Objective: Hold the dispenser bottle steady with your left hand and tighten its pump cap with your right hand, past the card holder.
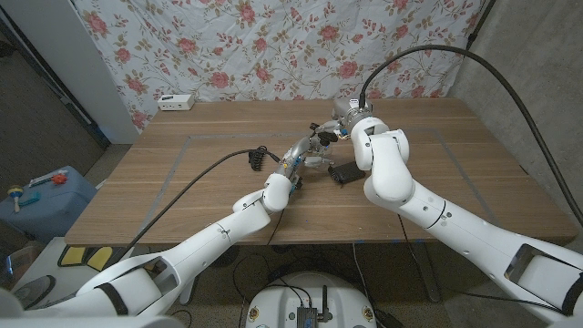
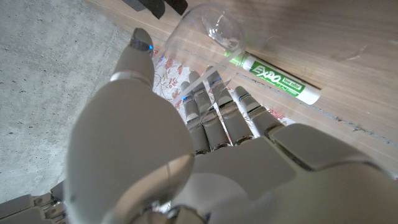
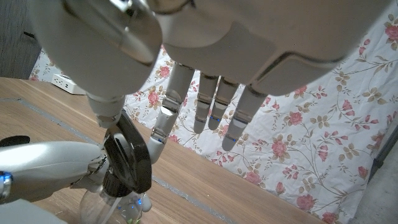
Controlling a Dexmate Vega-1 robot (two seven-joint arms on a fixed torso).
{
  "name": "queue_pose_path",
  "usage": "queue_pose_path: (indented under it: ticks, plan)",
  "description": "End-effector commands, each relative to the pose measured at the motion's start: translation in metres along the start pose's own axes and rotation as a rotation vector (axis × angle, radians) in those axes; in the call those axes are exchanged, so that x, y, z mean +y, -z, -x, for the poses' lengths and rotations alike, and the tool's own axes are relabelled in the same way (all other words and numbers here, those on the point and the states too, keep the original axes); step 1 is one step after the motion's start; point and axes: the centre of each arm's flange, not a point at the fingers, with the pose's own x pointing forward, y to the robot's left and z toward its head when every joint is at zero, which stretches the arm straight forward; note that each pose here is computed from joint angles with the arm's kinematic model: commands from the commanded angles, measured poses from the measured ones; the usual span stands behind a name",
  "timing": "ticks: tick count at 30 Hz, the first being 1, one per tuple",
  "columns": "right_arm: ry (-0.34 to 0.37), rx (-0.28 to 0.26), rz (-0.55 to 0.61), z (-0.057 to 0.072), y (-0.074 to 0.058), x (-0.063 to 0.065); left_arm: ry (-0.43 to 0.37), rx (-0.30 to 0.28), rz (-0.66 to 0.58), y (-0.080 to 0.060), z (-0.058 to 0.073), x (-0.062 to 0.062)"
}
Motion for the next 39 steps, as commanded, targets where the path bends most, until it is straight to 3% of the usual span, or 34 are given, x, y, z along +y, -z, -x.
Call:
queue_pose_path:
  ticks: [1, 16, 27, 39]
  plan:
    - [0.063, 0.020, 0.091, 0.005, -0.008, 0.003, -0.005, 0.003, 0.005, 0.000, 0.005, -0.003]
    - [0.128, 0.033, 0.125, 0.009, -0.012, 0.003, -0.015, 0.005, 0.009, 0.000, 0.009, -0.003]
    - [0.133, 0.038, 0.120, 0.008, -0.021, 0.002, -0.020, 0.008, 0.015, 0.001, 0.013, -0.004]
    - [0.129, 0.038, 0.092, 0.009, -0.023, 0.003, -0.020, 0.006, 0.018, 0.001, 0.014, -0.004]
